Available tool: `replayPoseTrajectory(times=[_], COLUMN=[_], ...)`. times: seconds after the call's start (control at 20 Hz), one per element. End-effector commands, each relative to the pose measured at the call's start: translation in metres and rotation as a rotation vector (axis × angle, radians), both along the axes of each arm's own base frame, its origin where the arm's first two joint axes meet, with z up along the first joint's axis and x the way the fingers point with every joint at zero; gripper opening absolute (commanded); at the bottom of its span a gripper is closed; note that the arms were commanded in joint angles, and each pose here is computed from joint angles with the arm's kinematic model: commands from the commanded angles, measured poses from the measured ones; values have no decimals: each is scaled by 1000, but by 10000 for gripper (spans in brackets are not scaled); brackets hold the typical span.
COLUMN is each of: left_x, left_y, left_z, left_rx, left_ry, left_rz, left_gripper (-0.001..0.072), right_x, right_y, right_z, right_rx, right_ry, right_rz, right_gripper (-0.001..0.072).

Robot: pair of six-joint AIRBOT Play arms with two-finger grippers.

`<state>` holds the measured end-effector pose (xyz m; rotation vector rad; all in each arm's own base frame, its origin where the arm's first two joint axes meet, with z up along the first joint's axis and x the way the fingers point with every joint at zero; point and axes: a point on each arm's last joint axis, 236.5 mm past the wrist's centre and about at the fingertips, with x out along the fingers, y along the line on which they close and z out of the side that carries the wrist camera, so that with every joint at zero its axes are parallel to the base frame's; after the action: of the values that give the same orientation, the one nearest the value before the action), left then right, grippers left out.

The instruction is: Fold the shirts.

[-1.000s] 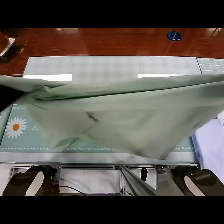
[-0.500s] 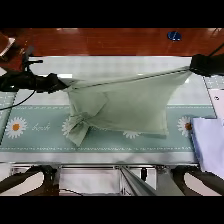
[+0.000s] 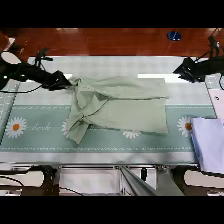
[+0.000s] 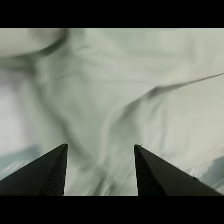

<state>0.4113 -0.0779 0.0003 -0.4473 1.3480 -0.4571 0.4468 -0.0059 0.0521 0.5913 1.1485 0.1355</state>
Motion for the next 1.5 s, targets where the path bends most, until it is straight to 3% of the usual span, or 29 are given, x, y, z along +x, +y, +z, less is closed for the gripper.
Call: replayPoseTrajectory(times=[0.0,0.2,0.45,0.65,0.7,0.75,1.05,1.4,1.45], left_x=[-57,-147,-155,-160,-160,-161,-163,-161,-161], left_y=[60,48,-10,-40,-45,-49,-53,-52,-52], left_z=[-15,-65,-77,-91,-94,-95,-94,-95,-95], left_rx=[41,-99,-345,-315,-299,-291,-289,-283,-284], left_ry=[166,351,306,303,297,294,277,271,271], left_rz=[66,82,127,51,34,17,-20,-14,-13], left_gripper=[509,509,509,501,351,32,23,24,24], right_x=[-71,-133,-188,-217,-223,-228,-242,-195,-189], right_y=[-52,-62,-14,4,7,10,28,78,86], right_z=[-14,-54,-108,-133,-137,-141,-153,-161,-163], right_rx=[-129,-93,50,87,96,99,153,236,248], right_ry=[158,153,207,293,312,329,360,284,286], right_rz=[30,-182,-210,-181,-177,-173,-166,-155,-145], right_gripper=[409,408,408,408,408,408,408,404,312])
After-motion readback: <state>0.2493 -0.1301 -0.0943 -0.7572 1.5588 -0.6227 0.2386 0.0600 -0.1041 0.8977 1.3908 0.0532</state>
